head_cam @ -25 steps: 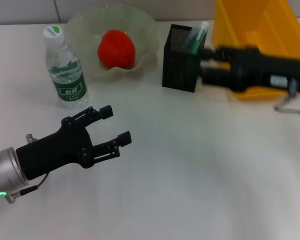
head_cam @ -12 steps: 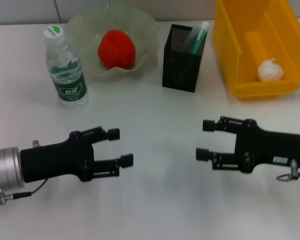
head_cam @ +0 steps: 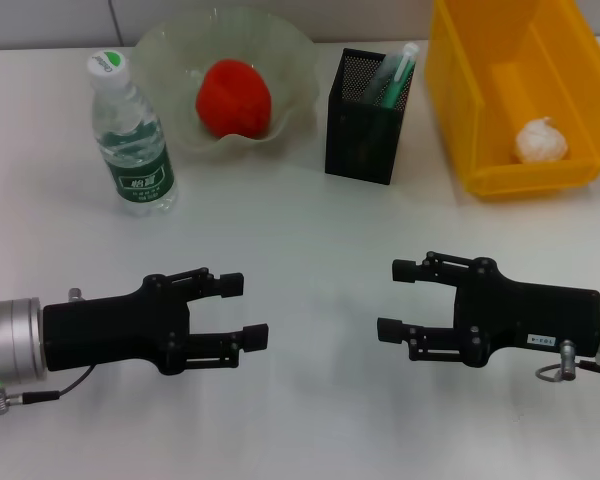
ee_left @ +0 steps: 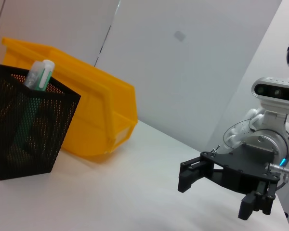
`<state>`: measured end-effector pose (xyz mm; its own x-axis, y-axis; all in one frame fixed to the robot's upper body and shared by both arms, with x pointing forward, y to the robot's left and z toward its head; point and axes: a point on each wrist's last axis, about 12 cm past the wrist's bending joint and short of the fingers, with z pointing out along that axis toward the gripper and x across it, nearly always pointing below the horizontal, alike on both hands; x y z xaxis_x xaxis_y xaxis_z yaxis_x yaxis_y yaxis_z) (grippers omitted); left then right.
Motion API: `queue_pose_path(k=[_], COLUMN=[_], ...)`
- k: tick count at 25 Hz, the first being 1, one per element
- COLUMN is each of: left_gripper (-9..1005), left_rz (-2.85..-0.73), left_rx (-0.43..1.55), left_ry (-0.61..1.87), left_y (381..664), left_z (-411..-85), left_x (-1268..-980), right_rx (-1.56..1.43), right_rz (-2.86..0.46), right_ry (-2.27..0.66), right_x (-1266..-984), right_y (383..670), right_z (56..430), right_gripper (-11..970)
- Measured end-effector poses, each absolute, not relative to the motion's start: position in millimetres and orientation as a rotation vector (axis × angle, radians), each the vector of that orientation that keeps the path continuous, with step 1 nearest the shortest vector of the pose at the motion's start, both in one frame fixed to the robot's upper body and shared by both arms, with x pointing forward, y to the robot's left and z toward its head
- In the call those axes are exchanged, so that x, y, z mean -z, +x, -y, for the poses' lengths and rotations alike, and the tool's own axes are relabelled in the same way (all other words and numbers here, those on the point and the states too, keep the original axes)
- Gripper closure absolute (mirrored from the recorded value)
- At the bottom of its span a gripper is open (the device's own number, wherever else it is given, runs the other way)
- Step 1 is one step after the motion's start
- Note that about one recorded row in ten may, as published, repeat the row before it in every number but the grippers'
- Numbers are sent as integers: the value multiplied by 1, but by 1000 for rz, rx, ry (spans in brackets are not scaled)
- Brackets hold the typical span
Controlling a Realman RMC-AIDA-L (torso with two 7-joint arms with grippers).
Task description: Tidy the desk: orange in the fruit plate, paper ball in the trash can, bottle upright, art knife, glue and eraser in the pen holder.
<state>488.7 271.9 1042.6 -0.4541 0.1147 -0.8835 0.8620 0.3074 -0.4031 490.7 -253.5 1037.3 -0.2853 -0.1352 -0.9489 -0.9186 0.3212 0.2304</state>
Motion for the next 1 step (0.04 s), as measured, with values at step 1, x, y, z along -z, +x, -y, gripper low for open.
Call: queue_pose_path(k=[1], left_gripper=[137], left_rz=[-1798], left_rx=[1210], left_ry=[875], left_y=[488], left_z=[-273], left_x=[-1042], right_rx=[-1068], right_rz=[-1667], right_ry=[-964], right_x=[-1037], right_y=[491], right_z=[254], right_gripper=[165])
